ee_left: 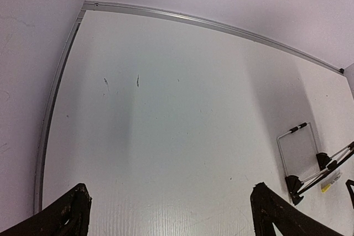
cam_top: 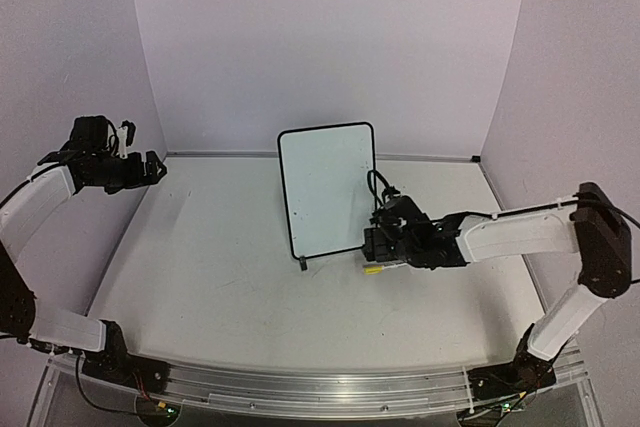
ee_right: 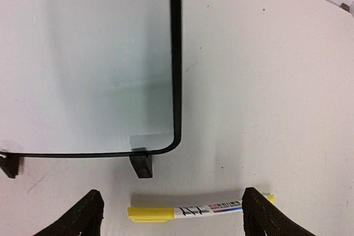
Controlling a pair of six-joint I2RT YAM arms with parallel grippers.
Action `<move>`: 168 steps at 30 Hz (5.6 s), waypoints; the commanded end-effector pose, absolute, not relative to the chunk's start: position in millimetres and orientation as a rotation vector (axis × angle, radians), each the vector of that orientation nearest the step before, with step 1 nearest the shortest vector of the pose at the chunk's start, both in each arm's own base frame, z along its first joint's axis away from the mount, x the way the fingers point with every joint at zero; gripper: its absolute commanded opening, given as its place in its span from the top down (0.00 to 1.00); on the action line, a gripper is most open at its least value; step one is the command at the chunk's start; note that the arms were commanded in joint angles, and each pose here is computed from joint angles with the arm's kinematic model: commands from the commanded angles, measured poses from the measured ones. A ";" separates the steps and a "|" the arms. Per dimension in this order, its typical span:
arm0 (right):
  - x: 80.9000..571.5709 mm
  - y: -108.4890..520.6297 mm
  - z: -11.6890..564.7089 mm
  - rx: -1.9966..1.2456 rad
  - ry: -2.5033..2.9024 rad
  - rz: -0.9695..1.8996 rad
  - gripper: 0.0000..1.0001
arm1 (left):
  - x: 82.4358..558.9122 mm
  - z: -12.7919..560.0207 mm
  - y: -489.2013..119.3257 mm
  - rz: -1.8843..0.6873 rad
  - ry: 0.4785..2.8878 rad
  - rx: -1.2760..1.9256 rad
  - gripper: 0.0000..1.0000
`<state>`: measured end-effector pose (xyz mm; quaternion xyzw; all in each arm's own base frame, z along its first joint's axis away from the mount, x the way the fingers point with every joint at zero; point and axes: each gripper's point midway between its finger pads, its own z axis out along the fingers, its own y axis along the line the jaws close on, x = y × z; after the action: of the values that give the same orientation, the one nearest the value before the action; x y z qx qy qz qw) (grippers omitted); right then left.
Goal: Write a sentence on the whiteboard
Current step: Pick up the whiteboard marker from the center of the board, then pass from the right arm to the left
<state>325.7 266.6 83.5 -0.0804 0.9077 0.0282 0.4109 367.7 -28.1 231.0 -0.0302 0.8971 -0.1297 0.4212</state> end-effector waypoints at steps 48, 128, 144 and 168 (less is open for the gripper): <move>346.0 205.4 1.5 0.125 2.604 -0.033 0.32 | 370.2 247.8 -34.3 -0.368 2.213 -0.066 0.01; 292.7 338.7 350.8 0.248 1.742 1.257 1.00 | 203.7 318.9 -445.3 -1.536 1.900 0.390 0.13; 291.7 347.6 342.7 0.228 1.766 1.271 1.00 | 208.3 316.1 -460.1 -1.562 1.897 0.395 0.66; 288.3 346.6 329.1 0.204 1.819 1.239 0.99 | 213.2 308.8 -459.6 -1.478 1.940 0.422 1.00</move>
<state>293.8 342.0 317.1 0.0951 0.7415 0.4885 0.4500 214.5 -457.7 284.6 0.1487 0.7552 -0.5564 0.3130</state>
